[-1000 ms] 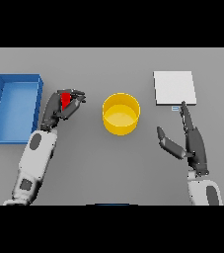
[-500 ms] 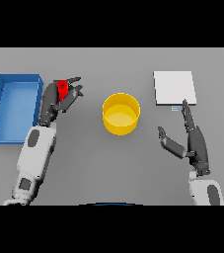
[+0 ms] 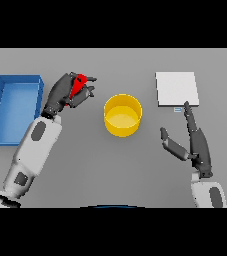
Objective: Pick up the red beaker and tilt it to pour out 1 green nut into yellow bowl. Pick up the yellow bowl and place it on the metallic measuring scale.
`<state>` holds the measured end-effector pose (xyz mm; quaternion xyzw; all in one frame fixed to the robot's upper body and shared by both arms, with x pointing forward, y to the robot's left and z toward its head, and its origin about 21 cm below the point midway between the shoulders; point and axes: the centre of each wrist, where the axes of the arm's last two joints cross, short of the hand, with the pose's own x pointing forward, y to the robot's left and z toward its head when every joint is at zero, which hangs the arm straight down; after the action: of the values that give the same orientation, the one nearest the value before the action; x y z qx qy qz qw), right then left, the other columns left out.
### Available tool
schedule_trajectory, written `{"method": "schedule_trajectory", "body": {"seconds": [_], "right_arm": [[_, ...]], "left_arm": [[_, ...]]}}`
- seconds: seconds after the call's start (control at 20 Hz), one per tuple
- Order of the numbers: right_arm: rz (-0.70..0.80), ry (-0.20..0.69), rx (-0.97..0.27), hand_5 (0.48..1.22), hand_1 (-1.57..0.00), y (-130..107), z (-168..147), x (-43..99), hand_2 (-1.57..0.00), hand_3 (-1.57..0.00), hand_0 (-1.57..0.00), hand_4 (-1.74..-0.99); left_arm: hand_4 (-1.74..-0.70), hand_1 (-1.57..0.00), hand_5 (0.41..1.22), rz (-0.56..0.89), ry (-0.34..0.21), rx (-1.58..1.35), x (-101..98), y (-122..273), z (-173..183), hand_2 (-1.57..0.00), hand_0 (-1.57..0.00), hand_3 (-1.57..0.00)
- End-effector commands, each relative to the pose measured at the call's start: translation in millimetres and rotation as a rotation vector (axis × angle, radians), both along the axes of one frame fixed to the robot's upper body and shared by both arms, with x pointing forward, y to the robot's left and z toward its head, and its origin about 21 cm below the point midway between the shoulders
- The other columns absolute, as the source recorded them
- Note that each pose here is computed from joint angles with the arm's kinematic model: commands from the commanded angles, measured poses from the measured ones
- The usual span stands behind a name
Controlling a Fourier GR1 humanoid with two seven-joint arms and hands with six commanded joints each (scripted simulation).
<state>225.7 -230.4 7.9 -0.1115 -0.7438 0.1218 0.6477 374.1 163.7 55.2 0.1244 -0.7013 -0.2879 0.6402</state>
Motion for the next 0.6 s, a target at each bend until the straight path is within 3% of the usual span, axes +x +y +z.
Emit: {"method": "schedule_trajectory", "body": {"seconds": [0.0,0.1,0.3,0.4,0.55], "right_arm": [[-0.002,0.007,0.004,0.678,0.00,1,3,2.9,0.00,0.00,0.00,-1.256],[0.001,0.013,0.011,0.680,0.00,4,3,-1.4,0.00,0.00,0.00,-1.254],[0.008,0.020,0.018,0.687,0.00,3,3,1.0,0.00,0.00,0.00,-1.254],[0.012,0.015,0.015,0.690,0.00,0,2,-4.8,0.00,0.00,0.00,-1.256],[0.013,0.024,0.018,0.700,0.00,4,5,-2.4,0.00,0.00,0.00,-1.270]], "left_arm": [[-1.73,-1.56,1.111,-0.005,0.002,0.026,2.3,-4,2,-1.56,-1.56,-1.56],[-1.73,-1.57,1.114,-0.008,0.010,0.088,6.2,-8,3,-1.57,-1.57,-1.56],[-1.74,-1.57,1.133,-0.032,-0.045,0.382,12.5,-24,16,-1.57,-1.57,-1.57],[-1.74,-1.57,1.127,-0.075,-0.088,0.545,14.4,-33,21,-1.57,-1.57,-1.57],[-1.74,-1.57,1.173,-0.123,-0.138,0.733,16.6,-44,27,-1.57,-1.57,-1.57]]}}
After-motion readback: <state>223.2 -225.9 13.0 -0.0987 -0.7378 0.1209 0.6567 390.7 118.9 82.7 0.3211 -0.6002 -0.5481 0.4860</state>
